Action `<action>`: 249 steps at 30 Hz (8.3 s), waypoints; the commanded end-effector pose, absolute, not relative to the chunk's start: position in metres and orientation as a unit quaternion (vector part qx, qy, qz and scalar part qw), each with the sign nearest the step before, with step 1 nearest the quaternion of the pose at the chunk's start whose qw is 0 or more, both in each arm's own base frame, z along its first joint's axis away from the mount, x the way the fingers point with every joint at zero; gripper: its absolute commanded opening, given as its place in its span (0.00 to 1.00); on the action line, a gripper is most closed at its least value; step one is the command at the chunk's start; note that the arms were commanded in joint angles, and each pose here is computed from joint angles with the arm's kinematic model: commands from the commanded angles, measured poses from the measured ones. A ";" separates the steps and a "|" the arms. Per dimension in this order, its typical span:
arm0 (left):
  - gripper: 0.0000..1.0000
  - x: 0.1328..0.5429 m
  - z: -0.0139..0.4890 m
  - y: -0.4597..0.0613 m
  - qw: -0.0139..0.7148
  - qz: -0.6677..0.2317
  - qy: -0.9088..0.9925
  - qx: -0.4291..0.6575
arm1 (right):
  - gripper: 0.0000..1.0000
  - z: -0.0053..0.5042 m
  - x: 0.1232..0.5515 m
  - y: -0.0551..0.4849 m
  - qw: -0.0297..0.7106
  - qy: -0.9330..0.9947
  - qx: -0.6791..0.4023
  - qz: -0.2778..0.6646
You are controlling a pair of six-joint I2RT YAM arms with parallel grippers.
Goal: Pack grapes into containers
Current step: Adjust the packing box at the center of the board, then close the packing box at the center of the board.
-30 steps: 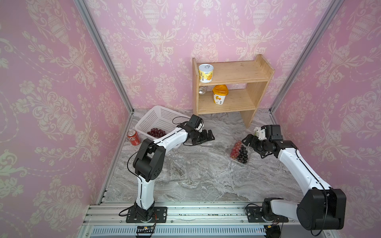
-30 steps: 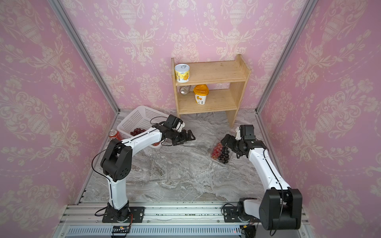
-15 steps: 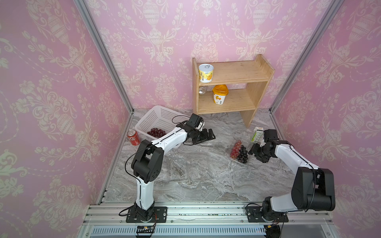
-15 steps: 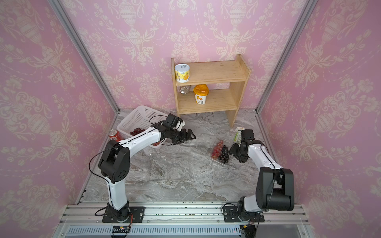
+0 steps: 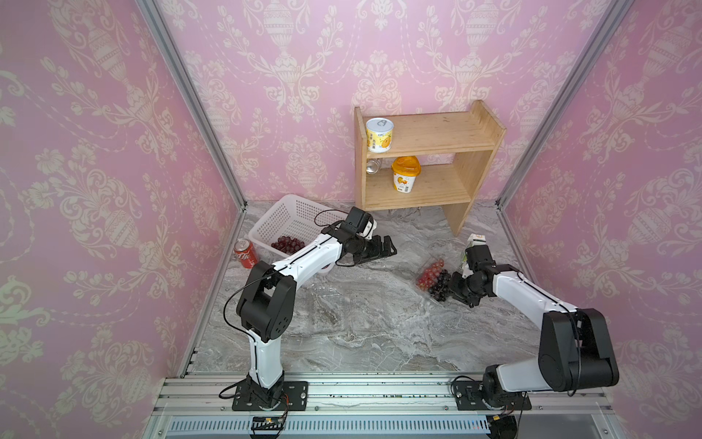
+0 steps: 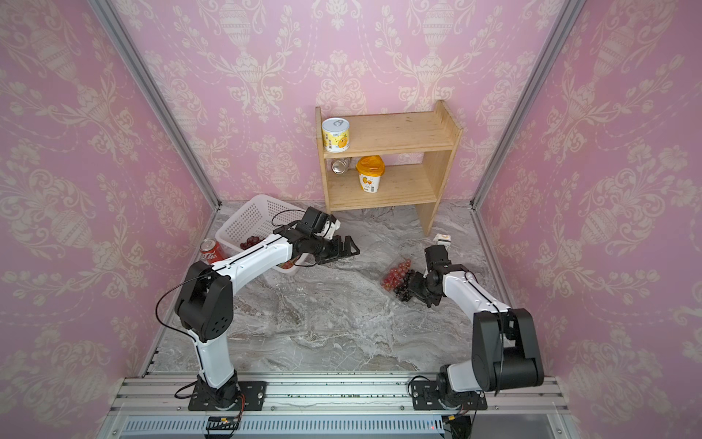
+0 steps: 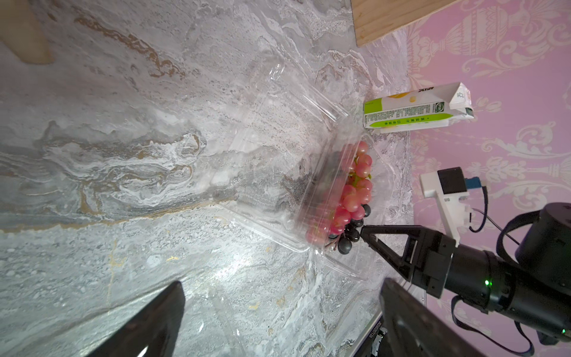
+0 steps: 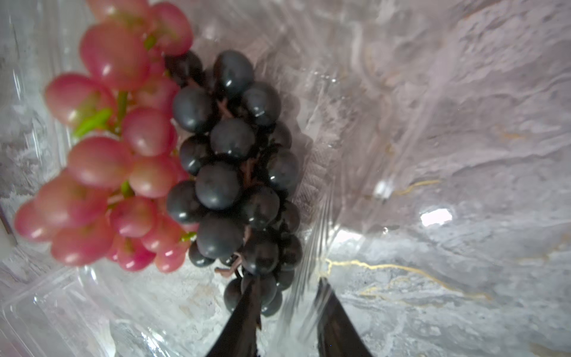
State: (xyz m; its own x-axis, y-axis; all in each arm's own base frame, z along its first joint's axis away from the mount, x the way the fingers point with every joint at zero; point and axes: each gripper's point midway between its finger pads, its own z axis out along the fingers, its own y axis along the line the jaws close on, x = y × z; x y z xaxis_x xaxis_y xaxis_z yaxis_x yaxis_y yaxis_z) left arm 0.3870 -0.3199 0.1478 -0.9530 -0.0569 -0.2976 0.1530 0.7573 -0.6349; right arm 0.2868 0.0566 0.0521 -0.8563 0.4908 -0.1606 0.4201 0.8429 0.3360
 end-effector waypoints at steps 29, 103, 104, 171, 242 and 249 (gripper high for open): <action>0.95 0.460 0.070 -0.348 0.190 -0.237 0.949 0.085 | 0.57 0.086 0.302 0.025 0.147 0.948 0.251 0.131; 0.95 0.394 0.203 -0.429 0.249 -0.407 0.854 0.208 | 0.50 0.061 0.327 0.075 0.137 0.955 0.202 0.170; 0.95 0.392 0.205 -0.429 0.249 -0.409 0.854 0.206 | 0.50 0.061 0.328 0.078 0.137 0.955 0.200 0.173; 0.95 0.303 0.187 -0.508 0.176 -0.532 0.815 0.148 | 0.77 0.066 0.271 0.031 0.153 0.935 0.254 0.194; 0.94 0.302 0.104 -0.492 0.156 -0.482 0.852 0.131 | 0.29 0.053 0.323 0.022 0.245 0.842 0.339 0.341; 0.94 0.300 0.099 -0.490 0.156 -0.477 0.855 0.133 | 0.25 0.049 0.321 0.027 0.250 0.840 0.344 0.337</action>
State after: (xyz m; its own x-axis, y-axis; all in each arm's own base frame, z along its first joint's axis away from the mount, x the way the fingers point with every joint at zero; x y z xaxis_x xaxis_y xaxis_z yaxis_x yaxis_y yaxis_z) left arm 0.3028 -0.4998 0.1280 -0.9075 0.0544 -0.4166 0.3961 0.4410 -0.8054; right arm 0.3343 0.0215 0.0673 -0.6327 0.7361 -0.2405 0.3504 0.5491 0.7587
